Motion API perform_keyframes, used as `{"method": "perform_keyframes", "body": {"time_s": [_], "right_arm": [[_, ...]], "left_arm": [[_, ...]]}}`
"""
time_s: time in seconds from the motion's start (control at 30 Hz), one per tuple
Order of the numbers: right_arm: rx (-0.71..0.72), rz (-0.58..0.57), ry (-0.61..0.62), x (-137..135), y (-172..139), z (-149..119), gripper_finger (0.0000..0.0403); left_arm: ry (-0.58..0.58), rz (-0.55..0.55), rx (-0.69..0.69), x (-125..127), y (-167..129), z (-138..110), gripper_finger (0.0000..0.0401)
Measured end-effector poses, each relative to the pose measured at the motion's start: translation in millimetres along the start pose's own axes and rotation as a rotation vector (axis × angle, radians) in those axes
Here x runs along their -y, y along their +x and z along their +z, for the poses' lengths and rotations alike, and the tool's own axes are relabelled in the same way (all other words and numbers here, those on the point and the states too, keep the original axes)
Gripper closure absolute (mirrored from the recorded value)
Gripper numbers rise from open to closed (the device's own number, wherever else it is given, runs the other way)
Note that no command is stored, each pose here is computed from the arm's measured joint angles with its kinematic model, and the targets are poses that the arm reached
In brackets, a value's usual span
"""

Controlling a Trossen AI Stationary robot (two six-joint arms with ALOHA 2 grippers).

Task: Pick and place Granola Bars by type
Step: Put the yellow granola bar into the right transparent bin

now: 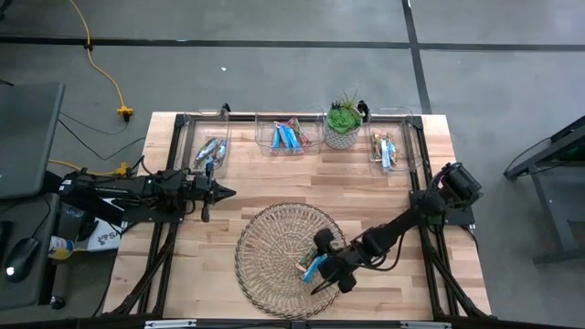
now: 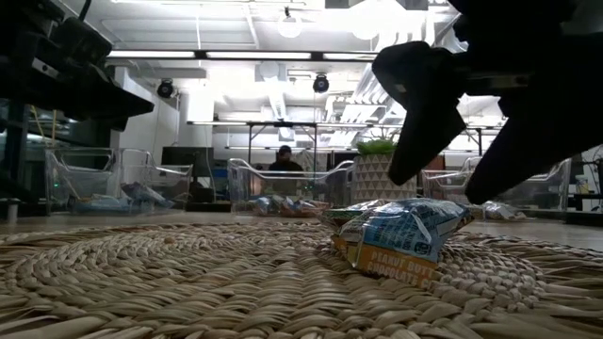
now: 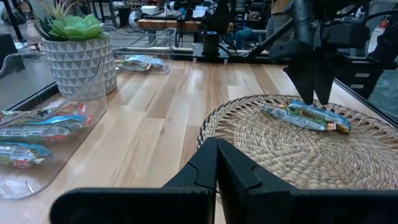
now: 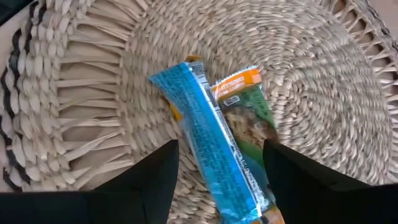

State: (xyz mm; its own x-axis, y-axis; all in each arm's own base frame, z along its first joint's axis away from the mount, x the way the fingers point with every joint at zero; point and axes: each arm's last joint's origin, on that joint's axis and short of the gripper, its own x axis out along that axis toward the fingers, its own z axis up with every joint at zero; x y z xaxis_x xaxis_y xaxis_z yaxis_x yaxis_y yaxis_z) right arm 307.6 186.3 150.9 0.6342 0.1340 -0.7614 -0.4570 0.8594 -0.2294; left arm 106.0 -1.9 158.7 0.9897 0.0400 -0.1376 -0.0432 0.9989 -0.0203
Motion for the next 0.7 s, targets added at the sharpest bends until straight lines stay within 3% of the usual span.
{"method": "perform_keyframes", "body": {"time_s": [0.7], "right_arm": [[0.005, 0.051, -0.048, 0.7, 0.4, 0.0, 0.0186]], "left_arm": [[0.0, 0.0, 0.0, 0.0, 0.0, 0.0, 0.04]]}}
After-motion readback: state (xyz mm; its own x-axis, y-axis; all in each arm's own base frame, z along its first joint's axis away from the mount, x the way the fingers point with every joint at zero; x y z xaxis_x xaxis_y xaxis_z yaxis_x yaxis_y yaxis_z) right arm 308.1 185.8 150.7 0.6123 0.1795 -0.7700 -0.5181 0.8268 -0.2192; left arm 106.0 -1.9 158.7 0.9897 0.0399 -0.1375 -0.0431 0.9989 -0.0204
